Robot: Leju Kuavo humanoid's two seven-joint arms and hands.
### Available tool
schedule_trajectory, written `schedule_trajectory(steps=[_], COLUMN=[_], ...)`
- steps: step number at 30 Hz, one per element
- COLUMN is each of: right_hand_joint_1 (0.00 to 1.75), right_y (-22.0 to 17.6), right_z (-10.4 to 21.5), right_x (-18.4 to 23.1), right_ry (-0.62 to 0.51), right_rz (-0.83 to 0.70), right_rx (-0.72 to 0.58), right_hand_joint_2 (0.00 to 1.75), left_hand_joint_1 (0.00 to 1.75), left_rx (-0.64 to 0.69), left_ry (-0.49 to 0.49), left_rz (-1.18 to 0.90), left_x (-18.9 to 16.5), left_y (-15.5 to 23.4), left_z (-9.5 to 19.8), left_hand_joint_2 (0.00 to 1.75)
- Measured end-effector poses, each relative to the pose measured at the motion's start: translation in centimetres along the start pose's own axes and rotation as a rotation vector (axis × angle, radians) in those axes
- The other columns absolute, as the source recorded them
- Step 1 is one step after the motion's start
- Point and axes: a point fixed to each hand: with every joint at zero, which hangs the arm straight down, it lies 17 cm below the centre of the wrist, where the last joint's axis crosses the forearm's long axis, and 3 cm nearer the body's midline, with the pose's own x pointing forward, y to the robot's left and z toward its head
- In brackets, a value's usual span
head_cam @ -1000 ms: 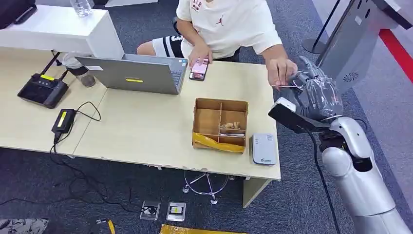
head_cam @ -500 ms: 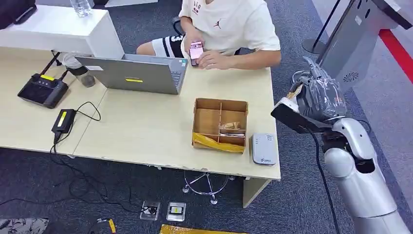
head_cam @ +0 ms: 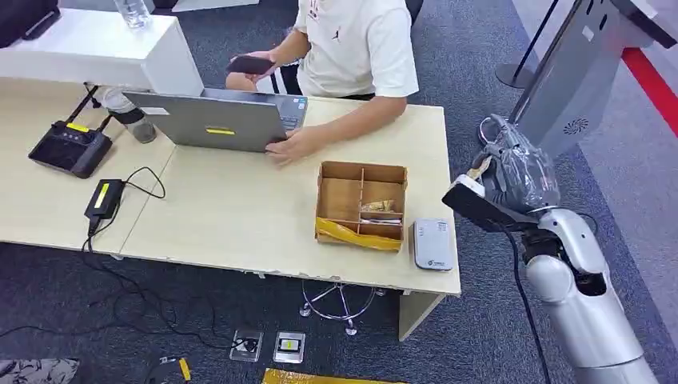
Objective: Pass the card to the sensor for recognition and then transmit it.
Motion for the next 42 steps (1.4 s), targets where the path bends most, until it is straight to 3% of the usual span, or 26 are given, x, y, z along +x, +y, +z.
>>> schedule_trajectory(steps=[17,30,35,42], right_hand_joint_1=[1.75,1.75,1.75,1.75], right_y=[10.2,13.9,13.5,13.8], right_z=[1.7,2.9,2.8,4.2], right_x=[-1.6,-1.0,-1.0,-4.2], right_ry=[0.062,0.083,0.104,0.212], right_rz=[-0.106,-0.190,-0.291,-0.512], right_rx=[0.160,0.207,0.144,-0.002], right_hand_joint_2=[1.75,1.75,1.75,1.75], left_hand_joint_1=[0.00,0.00,0.00,0.00], left_rx=[0.003,0.009,0.012,0.015], left_ry=[-0.001,-0.003,0.000,0.002], left_rz=[0.003,0.010,0.016,0.017], left_x=[0.2,0.1,0.0,-0.2], left_y=[0.1,0.5,0.5,0.6], left_z=[-0.1,-0.2,-0.2,-0.2], left_hand_joint_2=[1.75,1.75,1.75,1.75])
